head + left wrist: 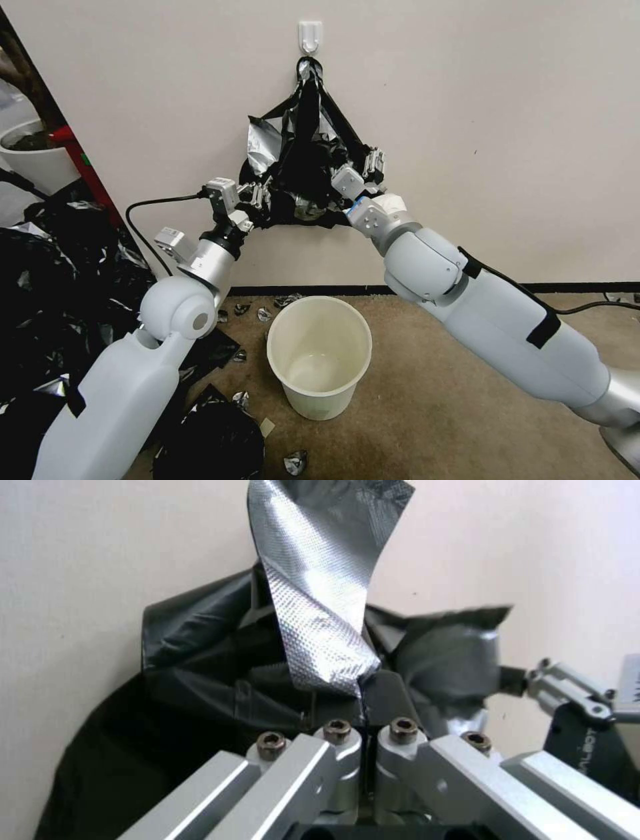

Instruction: Place a trash bag onto the trash bin.

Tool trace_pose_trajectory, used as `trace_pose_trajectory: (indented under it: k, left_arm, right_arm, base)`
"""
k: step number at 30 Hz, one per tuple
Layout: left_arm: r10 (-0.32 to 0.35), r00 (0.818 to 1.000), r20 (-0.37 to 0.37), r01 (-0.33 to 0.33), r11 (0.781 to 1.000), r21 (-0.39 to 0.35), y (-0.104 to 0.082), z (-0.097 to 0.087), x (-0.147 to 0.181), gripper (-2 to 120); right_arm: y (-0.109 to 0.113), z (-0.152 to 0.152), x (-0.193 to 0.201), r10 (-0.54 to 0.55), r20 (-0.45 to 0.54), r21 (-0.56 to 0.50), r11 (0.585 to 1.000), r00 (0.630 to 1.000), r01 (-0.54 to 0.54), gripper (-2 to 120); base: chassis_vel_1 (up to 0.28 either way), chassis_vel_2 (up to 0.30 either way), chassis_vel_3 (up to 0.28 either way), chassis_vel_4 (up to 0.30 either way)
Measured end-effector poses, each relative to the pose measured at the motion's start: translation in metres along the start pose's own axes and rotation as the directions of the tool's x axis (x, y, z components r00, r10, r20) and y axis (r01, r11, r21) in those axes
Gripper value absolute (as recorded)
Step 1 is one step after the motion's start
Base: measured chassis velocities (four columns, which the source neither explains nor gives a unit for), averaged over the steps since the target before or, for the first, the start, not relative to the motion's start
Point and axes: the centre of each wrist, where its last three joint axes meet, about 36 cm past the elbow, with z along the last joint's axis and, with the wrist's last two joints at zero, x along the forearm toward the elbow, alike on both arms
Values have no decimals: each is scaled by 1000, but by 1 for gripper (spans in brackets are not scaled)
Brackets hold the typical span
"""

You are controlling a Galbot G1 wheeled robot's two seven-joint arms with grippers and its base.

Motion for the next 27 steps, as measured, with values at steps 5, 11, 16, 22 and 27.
trace_pose_trajectory:
  k: [5,11,16,22,27]
  left_arm:
    - [-9,1000,4,9,1000,-3,3,-2,3,0]
    - [-17,1000,3,16,1000,1,3,-2,6,0]
    - [-24,1000,4,24,1000,11,2,0,9,0]
    - [-31,1000,-3,31,999,26,-4,4,17,0]
    - [-40,999,-12,41,999,33,-10,10,26,0]
  right_arm:
    - [-6,4,-2,5,-12,-26,1000,1000,-6,65]
    - [-8,9,4,-9,-25,-83,997,1000,7,47]
    - [-8,13,14,-17,-44,-210,978,999,7,27]
    - [1,16,45,-43,-16,-328,944,999,35,2]
    - [20,26,66,-54,112,-437,894,992,98,0]
  base:
    - [0,0,0,0]
    - [0,0,0,0]
    - [0,0,0,0]
    - [0,0,0,0]
    - [0,0,0,0]
